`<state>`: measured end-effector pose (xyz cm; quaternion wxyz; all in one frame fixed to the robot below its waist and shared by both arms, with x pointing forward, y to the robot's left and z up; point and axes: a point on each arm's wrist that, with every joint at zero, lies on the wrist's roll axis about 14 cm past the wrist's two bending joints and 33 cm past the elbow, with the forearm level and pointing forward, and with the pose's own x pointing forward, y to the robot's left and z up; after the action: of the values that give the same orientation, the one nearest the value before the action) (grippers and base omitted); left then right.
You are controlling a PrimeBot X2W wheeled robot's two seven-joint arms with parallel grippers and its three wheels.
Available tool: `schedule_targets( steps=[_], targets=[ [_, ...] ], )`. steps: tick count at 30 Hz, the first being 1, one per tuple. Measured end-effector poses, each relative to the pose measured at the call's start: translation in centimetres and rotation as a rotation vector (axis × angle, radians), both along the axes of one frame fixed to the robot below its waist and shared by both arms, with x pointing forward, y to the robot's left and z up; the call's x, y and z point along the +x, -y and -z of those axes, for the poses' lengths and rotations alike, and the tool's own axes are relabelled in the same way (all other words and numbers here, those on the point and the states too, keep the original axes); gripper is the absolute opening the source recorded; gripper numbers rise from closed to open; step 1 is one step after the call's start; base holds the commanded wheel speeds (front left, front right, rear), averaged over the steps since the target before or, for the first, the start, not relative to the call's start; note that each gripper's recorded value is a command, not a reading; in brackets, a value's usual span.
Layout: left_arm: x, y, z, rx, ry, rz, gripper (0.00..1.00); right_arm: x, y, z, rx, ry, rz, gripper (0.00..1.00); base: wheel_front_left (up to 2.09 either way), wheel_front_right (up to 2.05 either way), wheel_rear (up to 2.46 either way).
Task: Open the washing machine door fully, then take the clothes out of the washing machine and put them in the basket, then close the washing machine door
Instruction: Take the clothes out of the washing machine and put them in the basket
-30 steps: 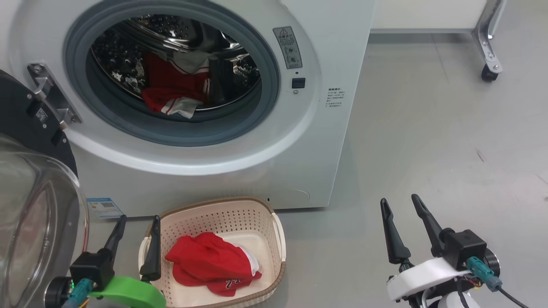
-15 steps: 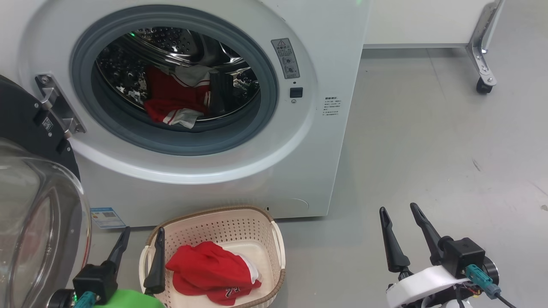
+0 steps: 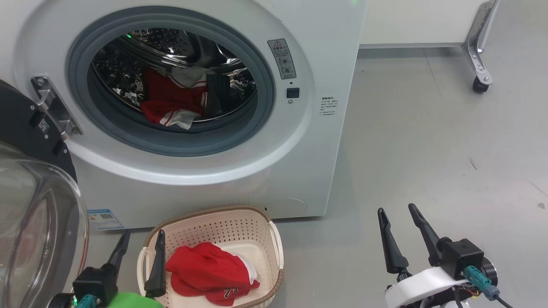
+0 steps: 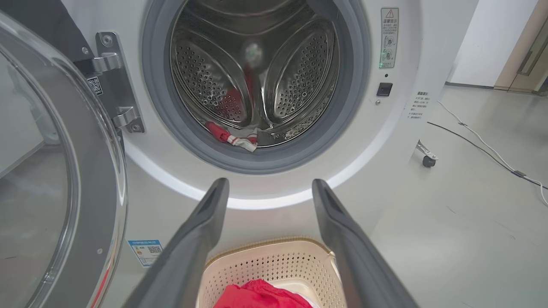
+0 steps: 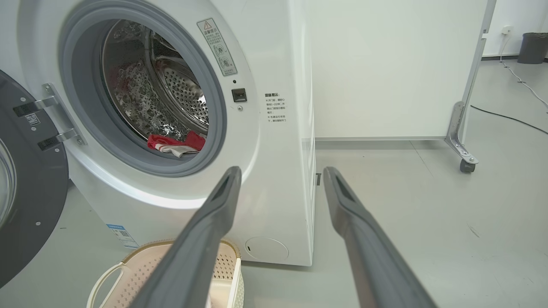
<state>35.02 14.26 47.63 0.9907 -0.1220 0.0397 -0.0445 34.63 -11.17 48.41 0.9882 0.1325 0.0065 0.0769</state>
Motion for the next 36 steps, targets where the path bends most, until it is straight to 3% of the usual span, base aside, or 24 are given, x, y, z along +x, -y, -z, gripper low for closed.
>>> schedule_targets(
  steps=[9,22,36],
  targets=[
    [0.3,0.4,1.1,-0.003,-0.062,0.009,1.0,0.1,-0.4,0.3,0.007,-0.009,-0.012,1.0,0.0,0.0,0.0],
    [2.5,3.1,6.4,-0.023,-0.307,0.112,1.0,2.0,-0.1,1.4,0.011,-0.043,-0.001,1.0,0.0,0.0,0.0],
    [11.1,5.3,9.5,0.039,-0.448,0.235,1.0,5.5,0.1,3.3,0.024,-0.08,0.01,1.0,0.0,0.0,0.0]
  ],
)
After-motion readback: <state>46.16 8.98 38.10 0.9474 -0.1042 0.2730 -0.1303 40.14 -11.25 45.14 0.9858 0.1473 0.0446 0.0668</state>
